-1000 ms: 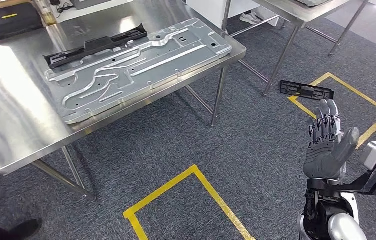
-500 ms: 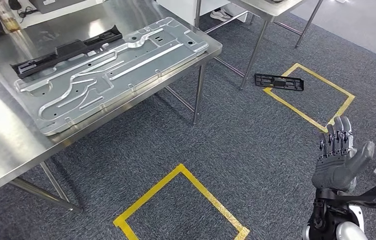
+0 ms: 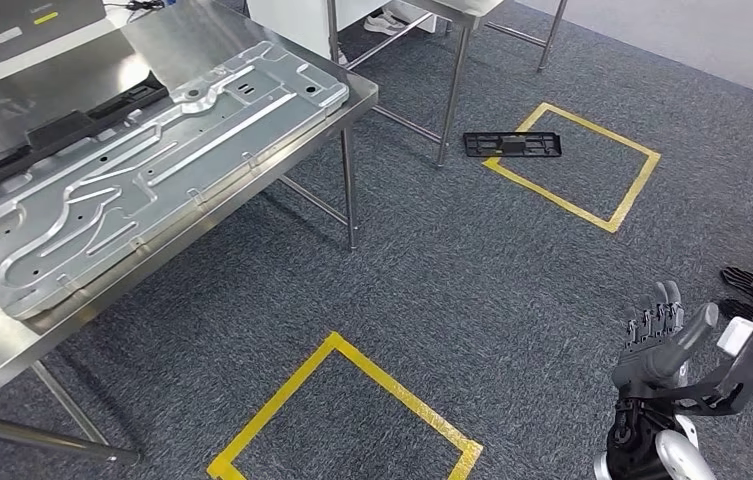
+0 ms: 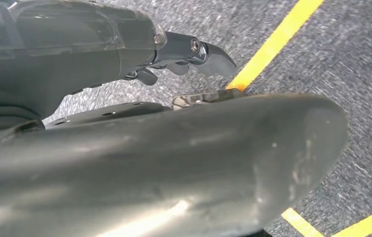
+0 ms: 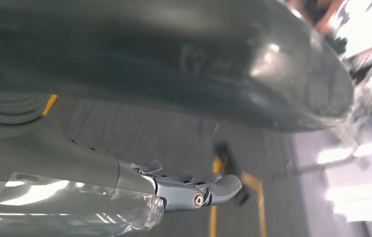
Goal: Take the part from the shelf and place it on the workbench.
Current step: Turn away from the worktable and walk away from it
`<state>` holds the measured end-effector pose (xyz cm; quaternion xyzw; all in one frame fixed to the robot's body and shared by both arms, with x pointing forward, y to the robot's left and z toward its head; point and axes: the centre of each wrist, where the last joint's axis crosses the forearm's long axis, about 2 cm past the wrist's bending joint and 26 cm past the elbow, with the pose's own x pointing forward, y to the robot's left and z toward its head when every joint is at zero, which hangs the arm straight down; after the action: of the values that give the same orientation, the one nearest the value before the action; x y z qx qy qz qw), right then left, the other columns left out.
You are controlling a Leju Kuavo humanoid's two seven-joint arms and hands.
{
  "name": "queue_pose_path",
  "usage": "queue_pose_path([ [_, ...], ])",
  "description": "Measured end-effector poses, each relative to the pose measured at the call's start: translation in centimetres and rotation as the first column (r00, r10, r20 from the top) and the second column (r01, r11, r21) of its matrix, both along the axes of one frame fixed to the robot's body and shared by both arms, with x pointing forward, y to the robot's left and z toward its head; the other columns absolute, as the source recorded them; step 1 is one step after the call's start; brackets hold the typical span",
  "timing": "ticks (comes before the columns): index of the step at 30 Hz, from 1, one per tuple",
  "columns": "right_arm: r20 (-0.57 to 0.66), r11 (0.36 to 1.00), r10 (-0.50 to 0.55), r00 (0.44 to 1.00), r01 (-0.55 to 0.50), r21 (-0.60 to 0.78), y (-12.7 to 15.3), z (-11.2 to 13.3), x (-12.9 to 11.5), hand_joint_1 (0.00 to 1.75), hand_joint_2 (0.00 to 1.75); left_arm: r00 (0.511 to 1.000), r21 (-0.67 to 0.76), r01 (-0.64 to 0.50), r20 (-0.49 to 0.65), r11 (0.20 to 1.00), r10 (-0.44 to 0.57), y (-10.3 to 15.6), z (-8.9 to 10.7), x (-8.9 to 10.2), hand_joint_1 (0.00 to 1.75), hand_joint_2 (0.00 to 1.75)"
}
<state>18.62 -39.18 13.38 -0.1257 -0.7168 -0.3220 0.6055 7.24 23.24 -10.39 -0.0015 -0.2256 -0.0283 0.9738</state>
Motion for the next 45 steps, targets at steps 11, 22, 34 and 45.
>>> queue_pose_path([
  [11,-0.168,0.991,-0.133,0.977,0.134,-0.005,-2.6,-5.1,-1.1,0.0,0.0,1.0,0.004,0.004,0.002,1.0,-0.004,0.2,0.0,0.1,0.0,0.0],
  [22,-0.553,0.881,-0.226,0.802,0.41,0.234,-4.6,-15.3,-2.9,0.0,0.0,1.0,-0.01,0.02,0.0,1.0,-0.02,-0.3,0.1,0.3,0.0,0.0],
  [34,-0.929,0.849,0.022,0.369,0.484,0.213,2.6,-21.9,-7.2,0.0,0.0,0.999,-0.01,0.027,-0.023,1.0,-0.027,-0.1,0.1,0.6,0.0,0.0],
  [45,-0.967,0.911,0.06,0.249,0.382,0.155,4.0,-22.9,-8.7,0.0,0.0,0.998,0.004,0.05,-0.048,0.999,-0.05,-0.2,0.1,0.5,0.0,0.0],
])
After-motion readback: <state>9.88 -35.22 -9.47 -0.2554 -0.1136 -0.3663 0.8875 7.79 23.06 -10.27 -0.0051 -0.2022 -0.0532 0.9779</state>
